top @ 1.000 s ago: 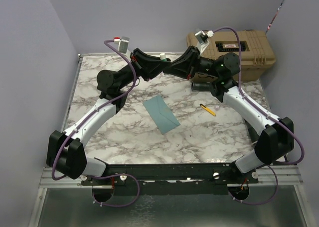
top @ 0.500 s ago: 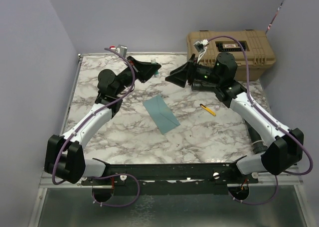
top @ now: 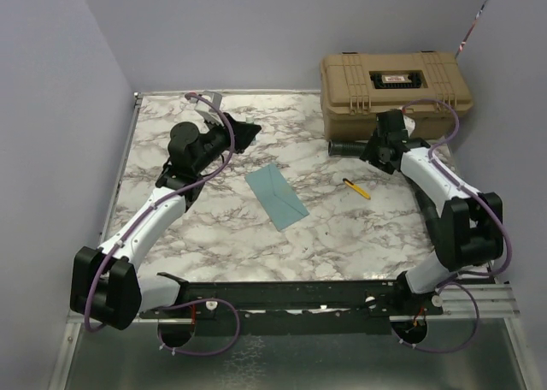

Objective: Place the letter into the envelope and seal it

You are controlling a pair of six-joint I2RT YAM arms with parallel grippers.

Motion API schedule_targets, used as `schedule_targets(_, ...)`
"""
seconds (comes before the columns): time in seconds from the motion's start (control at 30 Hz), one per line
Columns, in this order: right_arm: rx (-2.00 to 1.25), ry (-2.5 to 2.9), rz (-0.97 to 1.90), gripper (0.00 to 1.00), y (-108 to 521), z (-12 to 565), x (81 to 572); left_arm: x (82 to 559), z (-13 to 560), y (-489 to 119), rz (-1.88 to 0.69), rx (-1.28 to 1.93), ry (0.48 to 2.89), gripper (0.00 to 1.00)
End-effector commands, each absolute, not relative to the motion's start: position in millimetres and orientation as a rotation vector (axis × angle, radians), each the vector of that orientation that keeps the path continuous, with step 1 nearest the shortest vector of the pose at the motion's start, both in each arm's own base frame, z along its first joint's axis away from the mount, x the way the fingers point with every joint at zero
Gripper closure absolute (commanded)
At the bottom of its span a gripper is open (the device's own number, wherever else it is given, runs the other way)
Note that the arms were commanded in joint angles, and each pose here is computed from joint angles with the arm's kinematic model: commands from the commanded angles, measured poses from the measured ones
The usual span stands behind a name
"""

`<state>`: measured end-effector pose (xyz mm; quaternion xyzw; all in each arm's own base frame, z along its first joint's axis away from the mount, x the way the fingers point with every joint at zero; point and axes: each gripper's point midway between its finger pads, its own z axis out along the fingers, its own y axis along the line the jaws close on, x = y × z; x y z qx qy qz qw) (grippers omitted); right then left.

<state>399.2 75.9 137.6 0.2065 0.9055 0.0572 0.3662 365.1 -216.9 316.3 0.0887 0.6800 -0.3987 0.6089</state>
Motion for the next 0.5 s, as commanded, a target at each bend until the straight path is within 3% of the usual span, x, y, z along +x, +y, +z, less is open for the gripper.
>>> schedule_targets(0.0,0.708,2.465,-0.167,0.42,27,82,363,363,311,-217,-0.916,0.213,1.578,1.00)
schedule_targets(0.27,0.737,2.566,-0.220,0.41,25,39,358,361,313,-227,-1.001,0.218,1.556,1.00)
schedule_targets(0.47,0.743,2.577,-0.229,0.46,23,28,362,361,310,-229,-1.011,0.229,1.564,1.00)
